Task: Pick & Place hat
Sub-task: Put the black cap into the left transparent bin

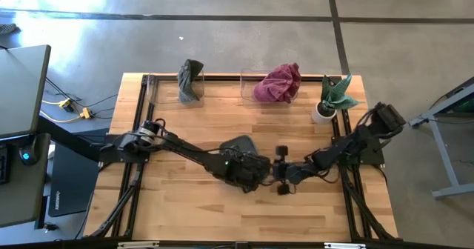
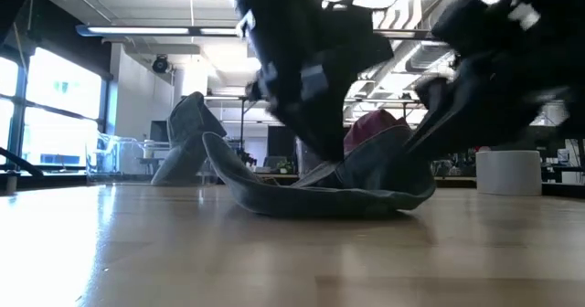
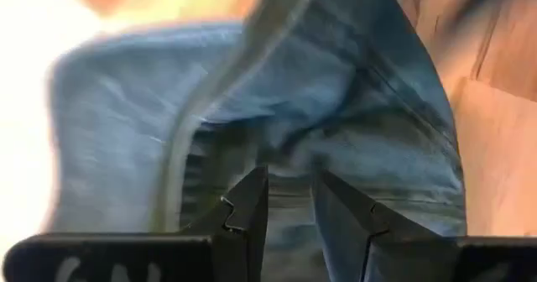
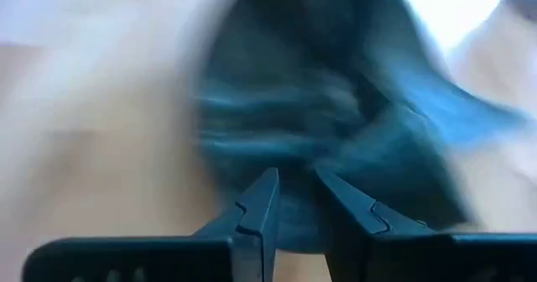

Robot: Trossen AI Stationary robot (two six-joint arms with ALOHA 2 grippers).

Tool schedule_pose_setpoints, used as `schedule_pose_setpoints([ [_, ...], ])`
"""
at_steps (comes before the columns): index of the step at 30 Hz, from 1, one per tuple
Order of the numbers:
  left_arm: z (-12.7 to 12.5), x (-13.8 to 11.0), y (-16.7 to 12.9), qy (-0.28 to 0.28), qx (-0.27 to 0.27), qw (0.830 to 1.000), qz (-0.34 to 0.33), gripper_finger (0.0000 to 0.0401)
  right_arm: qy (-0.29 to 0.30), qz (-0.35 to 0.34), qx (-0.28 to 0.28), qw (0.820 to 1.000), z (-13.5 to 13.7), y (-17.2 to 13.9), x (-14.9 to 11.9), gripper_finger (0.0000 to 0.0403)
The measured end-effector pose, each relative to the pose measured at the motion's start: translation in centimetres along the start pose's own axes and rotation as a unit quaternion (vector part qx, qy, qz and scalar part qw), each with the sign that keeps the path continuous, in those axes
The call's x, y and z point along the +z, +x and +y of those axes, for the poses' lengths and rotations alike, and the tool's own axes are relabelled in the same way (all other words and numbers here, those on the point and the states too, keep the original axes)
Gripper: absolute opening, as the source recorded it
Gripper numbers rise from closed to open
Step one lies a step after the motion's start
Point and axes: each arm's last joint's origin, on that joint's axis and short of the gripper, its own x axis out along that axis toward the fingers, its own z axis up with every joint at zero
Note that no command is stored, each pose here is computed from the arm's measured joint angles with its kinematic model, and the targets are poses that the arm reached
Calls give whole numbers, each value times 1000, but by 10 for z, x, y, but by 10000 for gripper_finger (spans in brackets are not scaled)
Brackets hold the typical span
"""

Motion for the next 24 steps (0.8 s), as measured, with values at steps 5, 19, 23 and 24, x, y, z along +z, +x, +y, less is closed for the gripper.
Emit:
schedule_pose_setpoints([
  [5,0,-20,17,-18,-15,1000,1,89,-6,53,-195,979,-25,7,-17,75],
  [19,-1,-17,18,-24,-13,999,-20,89,128,-27,-93,987,-73,-13,-27,226],
  [23,0,-17,19,-25,-12,999,-20,89,173,-76,-40,981,-89,-9,-37,234],
  [24,2,-15,20,-25,-10,999,-21,89,177,-79,-28,981,-91,-6,-37,231],
])
